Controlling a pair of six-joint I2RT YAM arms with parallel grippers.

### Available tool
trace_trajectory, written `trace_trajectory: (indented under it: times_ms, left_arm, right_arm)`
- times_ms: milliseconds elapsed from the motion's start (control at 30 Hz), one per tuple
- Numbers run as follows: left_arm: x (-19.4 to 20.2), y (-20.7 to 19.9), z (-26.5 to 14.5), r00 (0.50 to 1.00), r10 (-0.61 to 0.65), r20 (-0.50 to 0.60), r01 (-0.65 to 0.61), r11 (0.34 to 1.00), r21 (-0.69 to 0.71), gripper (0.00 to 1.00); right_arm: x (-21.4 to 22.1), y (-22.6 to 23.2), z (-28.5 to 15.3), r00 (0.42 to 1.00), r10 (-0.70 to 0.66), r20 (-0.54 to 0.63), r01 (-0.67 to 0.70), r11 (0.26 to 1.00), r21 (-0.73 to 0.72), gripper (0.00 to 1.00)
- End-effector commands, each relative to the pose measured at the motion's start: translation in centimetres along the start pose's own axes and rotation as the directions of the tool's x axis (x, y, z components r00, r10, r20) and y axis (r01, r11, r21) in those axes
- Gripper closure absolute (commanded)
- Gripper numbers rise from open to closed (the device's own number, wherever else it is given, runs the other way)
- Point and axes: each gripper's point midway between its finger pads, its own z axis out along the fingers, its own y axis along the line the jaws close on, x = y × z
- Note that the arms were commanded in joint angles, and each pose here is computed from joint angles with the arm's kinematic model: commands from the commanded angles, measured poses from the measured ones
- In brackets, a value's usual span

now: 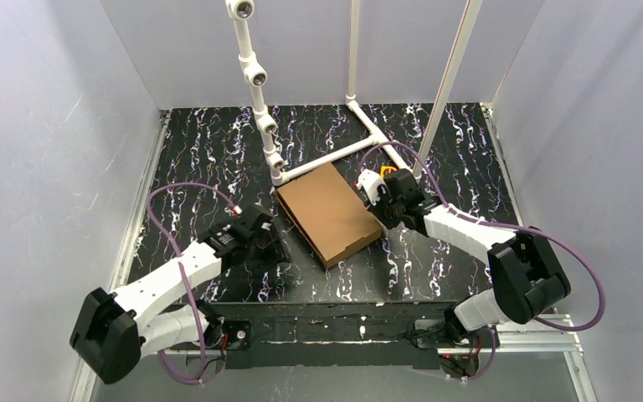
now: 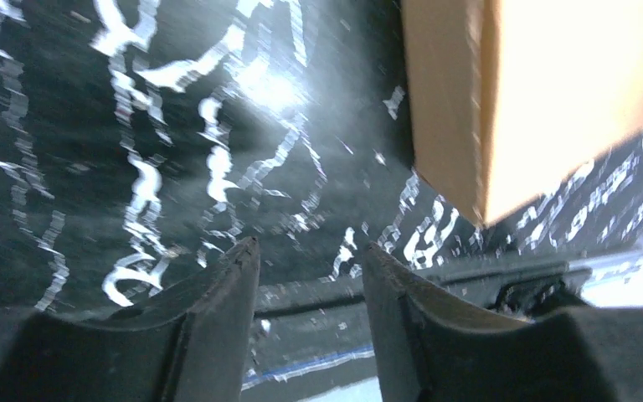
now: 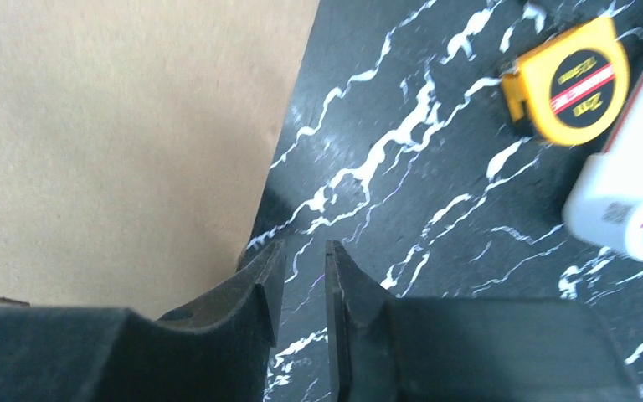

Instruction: Fold the paper box

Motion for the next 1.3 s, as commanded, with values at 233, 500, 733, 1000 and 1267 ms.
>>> trace_trajectory:
  times_ms: [233, 500, 733, 1000, 1267]
  left_arm:
    - [-12.6, 2.4, 4.0, 0.971, -0.116, 0.210, 0.118, 0.993, 0.001, 0.70]
    - [-18.1, 3.0, 8.0, 0.977, -0.137, 0.166, 0.155, 0.982, -0.104, 0.92]
    - [-20.5, -4.0, 11.0, 0.992, -0.095, 0.083, 0.084, 0.989, 0.125, 0.98]
    - [-18.0, -1.6, 8.4, 0.984, -0.109, 0.141, 0.106, 0.994, 0.031, 0.96]
    - [-14.3, 3.4, 0.3, 0.949, -0.138, 0.285, 0.130, 0.990, 0.045, 0.59]
  right_arm:
    - [-9.1, -6.2, 4.4, 0.997, -0.067, 0.049, 0.061, 0.991, 0.120, 0.75]
    - [-12.1, -8.8, 11.0, 0.998, -0.055, 0.026, 0.050, 0.986, 0.160, 0.83]
    - [-13.6, -0.1, 13.2, 0.989, -0.109, 0.100, 0.122, 0.982, -0.140, 0.92]
    - [-13.2, 0.5, 11.4, 0.991, -0.124, 0.055, 0.124, 0.992, -0.009, 0.86]
    - [-13.5, -5.8, 3.3, 0.988, -0.112, 0.106, 0.098, 0.987, 0.125, 0.64]
